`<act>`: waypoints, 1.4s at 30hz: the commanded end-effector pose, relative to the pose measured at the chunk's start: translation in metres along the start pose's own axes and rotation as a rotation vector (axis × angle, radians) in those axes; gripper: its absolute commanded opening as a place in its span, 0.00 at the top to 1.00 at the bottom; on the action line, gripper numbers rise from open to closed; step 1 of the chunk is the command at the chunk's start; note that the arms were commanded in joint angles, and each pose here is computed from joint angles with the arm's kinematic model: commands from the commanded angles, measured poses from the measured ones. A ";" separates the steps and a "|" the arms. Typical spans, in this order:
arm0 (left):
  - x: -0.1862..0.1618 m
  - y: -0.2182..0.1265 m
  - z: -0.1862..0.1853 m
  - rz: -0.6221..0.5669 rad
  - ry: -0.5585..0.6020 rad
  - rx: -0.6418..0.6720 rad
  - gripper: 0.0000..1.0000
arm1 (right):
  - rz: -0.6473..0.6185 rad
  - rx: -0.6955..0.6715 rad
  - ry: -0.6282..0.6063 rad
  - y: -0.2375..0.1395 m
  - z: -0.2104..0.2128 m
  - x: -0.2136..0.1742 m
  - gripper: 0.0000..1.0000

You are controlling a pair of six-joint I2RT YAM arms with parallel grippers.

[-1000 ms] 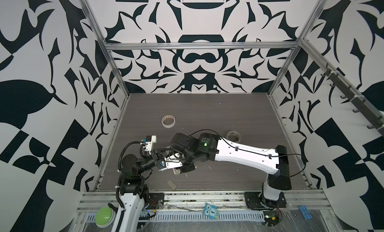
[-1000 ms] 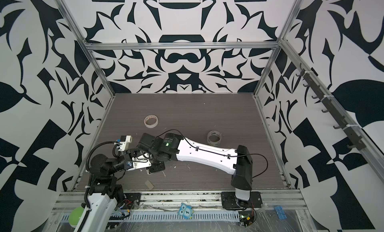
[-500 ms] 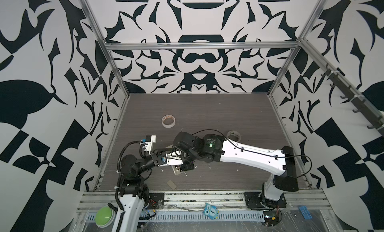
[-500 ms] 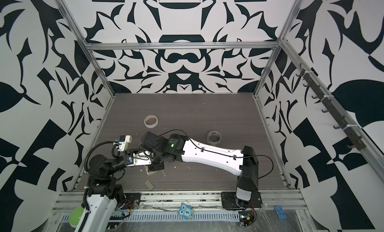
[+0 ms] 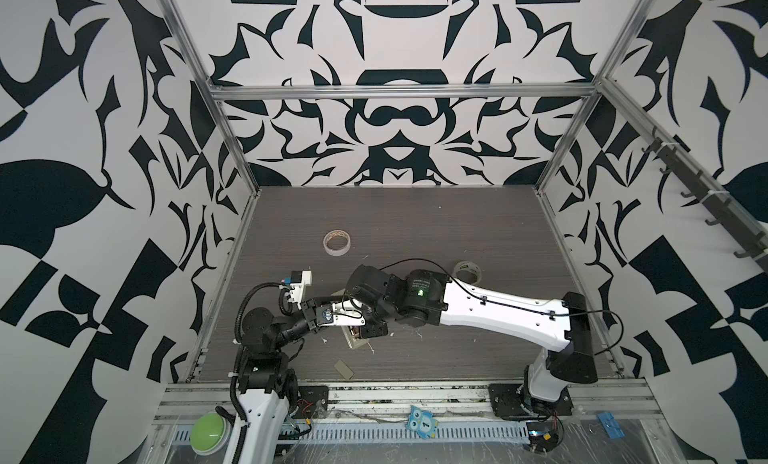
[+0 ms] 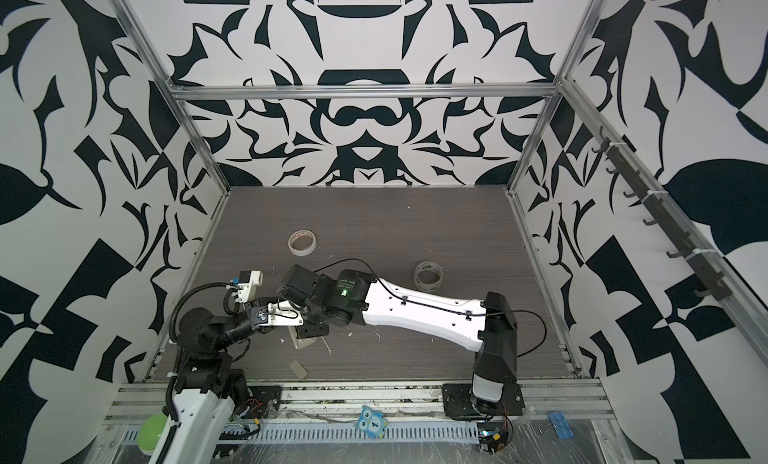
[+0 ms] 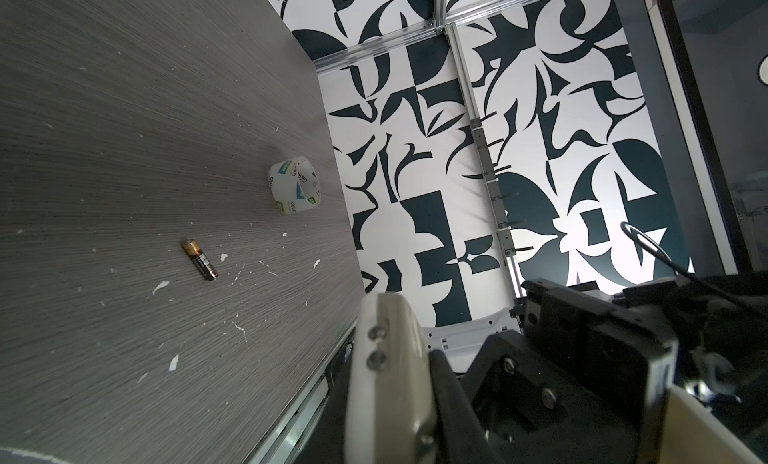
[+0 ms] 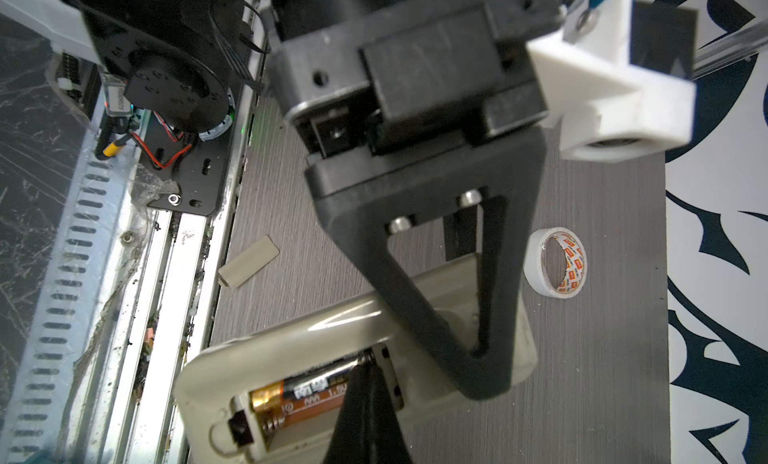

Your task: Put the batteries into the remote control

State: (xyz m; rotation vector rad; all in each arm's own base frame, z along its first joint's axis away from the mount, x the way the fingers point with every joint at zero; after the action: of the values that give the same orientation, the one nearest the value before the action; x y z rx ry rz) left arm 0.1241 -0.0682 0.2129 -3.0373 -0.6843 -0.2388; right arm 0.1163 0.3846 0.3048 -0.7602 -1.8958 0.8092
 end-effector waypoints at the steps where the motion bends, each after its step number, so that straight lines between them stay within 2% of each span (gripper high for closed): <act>1: -0.001 0.000 -0.014 0.007 0.057 -0.028 1.00 | -0.025 -0.018 0.018 -0.011 -0.002 0.001 1.00; 11: -0.001 -0.001 -0.014 0.006 0.057 -0.026 1.00 | -0.015 0.014 0.013 -0.003 0.003 0.001 1.00; 18: 0.000 0.000 -0.013 0.002 0.055 -0.019 1.00 | -0.065 -0.031 0.030 -0.022 -0.002 0.007 1.00; 25: 0.001 -0.001 -0.010 -0.021 0.057 0.022 1.00 | -0.108 -0.094 0.086 -0.047 -0.007 0.009 0.76; 31: 0.002 -0.001 -0.006 -0.044 0.045 0.056 1.00 | -0.116 -0.142 0.147 -0.066 -0.011 -0.001 0.63; 37: 0.004 0.000 -0.004 -0.057 0.042 0.070 1.00 | -0.097 -0.172 0.284 -0.079 -0.024 -0.034 0.61; 42: 0.006 0.000 -0.001 -0.066 0.041 0.077 1.00 | -0.027 -0.203 0.398 -0.078 -0.032 -0.061 0.60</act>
State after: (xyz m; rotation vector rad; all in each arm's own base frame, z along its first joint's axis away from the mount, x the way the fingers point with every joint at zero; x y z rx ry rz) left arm 0.1286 -0.0658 0.2046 -2.9382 -0.7617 -0.1971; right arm 0.1522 0.3080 0.3446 -0.9095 -1.6953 0.4752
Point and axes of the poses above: each gripper's point midway between its finger pads, its own y axis out along the fingers, its own z axis along the line the jaws close on, x = y × z, the point moved 10 cm from there along -y, back along the fingers, and after that the axes turned 8 degrees about -y, right-handed, at the moved point
